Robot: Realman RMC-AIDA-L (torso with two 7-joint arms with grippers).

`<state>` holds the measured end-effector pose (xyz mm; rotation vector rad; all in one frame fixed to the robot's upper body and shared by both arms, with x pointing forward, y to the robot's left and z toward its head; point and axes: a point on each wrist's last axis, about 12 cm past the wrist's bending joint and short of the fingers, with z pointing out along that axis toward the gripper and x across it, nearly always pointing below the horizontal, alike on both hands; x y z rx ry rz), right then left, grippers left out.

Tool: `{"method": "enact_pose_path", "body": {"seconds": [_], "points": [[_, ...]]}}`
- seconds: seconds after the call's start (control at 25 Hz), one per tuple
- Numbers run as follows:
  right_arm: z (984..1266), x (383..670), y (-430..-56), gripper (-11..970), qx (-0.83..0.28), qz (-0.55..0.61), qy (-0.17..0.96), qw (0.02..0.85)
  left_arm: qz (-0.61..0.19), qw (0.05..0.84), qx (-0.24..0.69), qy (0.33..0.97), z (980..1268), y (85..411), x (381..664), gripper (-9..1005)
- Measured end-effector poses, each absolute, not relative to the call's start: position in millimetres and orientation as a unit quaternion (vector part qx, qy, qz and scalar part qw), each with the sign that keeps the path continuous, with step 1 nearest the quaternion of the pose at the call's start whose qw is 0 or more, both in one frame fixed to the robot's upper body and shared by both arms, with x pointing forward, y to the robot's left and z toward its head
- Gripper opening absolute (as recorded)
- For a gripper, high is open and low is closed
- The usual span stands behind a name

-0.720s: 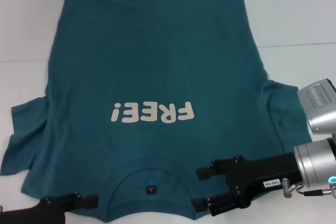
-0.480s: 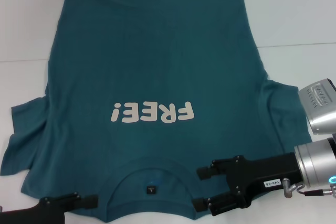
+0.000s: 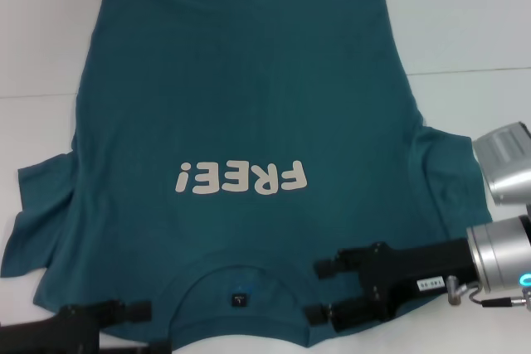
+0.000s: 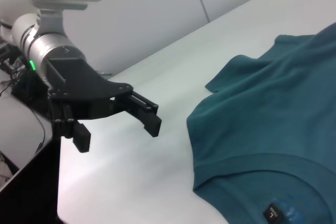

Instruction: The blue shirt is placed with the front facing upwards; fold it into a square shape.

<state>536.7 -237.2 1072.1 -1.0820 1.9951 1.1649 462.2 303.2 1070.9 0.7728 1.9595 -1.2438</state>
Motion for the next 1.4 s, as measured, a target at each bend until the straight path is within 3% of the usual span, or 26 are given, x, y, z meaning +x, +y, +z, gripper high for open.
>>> {"method": "enact_pose_path", "body": {"seconds": [0.24, 0.36, 0.68, 0.96, 1.4], "points": [[1083, 559, -247, 928, -0.290, 0.434, 0.807, 0.277, -0.511, 0.262, 0.135, 0.807, 1089, 311, 497, 933], [1090, 569, -250, 928, -0.230, 0.435, 0.831, 0.260, -0.514, 0.235, -0.008, 0.825, 1090, 323, 514, 933], [1103, 590, -256, 928, -0.131, 0.442, 0.848, 0.263, -0.458, 0.293, -0.185, 0.818, 1083, 357, 547, 932], [1111, 596, -259, 928, -0.126, 0.443, 0.844, 0.275, -0.404, 0.330, -0.254, 0.814, 1077, 375, 559, 932], [1111, 599, -266, 928, -0.117, 0.431, 0.849, 0.282, -0.365, 0.329, -0.263, 0.830, 1073, 384, 560, 933]]}}
